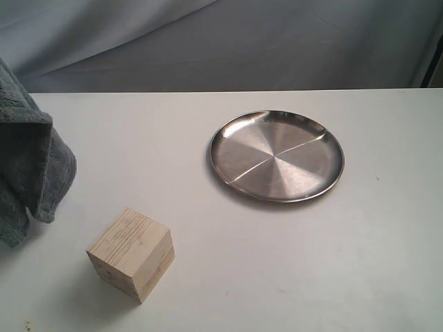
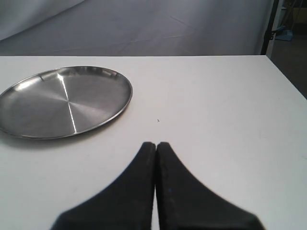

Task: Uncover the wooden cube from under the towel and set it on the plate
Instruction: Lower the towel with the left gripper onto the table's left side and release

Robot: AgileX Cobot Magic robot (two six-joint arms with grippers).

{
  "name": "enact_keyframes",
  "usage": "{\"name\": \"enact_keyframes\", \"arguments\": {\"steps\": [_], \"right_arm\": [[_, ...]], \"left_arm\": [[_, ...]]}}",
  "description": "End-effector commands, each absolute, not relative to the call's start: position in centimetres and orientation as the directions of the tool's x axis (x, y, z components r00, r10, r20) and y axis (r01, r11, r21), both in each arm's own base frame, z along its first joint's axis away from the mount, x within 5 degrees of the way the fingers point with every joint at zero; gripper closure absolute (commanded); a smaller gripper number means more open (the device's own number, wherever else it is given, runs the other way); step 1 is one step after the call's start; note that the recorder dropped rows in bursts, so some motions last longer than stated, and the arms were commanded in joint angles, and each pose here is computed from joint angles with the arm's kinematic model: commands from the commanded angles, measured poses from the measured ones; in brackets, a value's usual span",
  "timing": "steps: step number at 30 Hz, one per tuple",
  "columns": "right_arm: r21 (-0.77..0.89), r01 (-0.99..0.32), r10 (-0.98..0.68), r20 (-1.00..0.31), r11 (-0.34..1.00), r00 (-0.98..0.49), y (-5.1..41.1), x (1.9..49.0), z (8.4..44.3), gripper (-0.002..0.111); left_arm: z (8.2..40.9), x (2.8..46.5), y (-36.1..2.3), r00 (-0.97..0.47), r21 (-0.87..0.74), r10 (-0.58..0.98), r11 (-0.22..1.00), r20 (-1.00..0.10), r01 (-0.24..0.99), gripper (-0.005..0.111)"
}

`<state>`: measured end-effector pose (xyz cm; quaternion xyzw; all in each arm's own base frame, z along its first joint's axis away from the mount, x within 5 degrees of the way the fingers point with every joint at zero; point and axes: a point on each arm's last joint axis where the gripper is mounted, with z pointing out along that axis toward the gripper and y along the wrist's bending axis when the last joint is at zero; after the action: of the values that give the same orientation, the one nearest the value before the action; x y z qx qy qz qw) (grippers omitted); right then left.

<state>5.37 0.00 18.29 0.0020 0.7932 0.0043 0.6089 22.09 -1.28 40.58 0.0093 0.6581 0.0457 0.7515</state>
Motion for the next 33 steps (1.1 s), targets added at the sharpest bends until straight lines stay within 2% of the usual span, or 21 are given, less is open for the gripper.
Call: {"name": "enact_keyframes", "arguments": {"steps": [1,8,19,33], "right_arm": [[0.006,-0.007,0.004,-0.967,1.000,-0.253,0.0,5.3,18.2,0.108],[0.006,-0.007,0.004,-0.967,1.000,-0.253,0.0,5.3,18.2,0.108],[0.006,-0.007,0.004,-0.967,1.000,-0.253,0.0,5.3,18.2,0.108],[0.006,-0.007,0.004,-0.967,1.000,-0.253,0.0,5.3,18.2,0.108]], "left_arm": [[39.3,24.0,-1.5,0.080,0.092,0.096,0.994,-0.992,-0.060,0.107],[36.9,26.9,-1.7,0.029,0.051,0.053,0.996,-0.998,-0.074,0.107],[33.4,31.0,-3.9,0.059,0.021,0.015,0.994,-0.998,0.104,0.107],[25.5,34.1,-4.7,-0.181,0.111,0.142,0.979,-0.973,0.171,0.107]]}}
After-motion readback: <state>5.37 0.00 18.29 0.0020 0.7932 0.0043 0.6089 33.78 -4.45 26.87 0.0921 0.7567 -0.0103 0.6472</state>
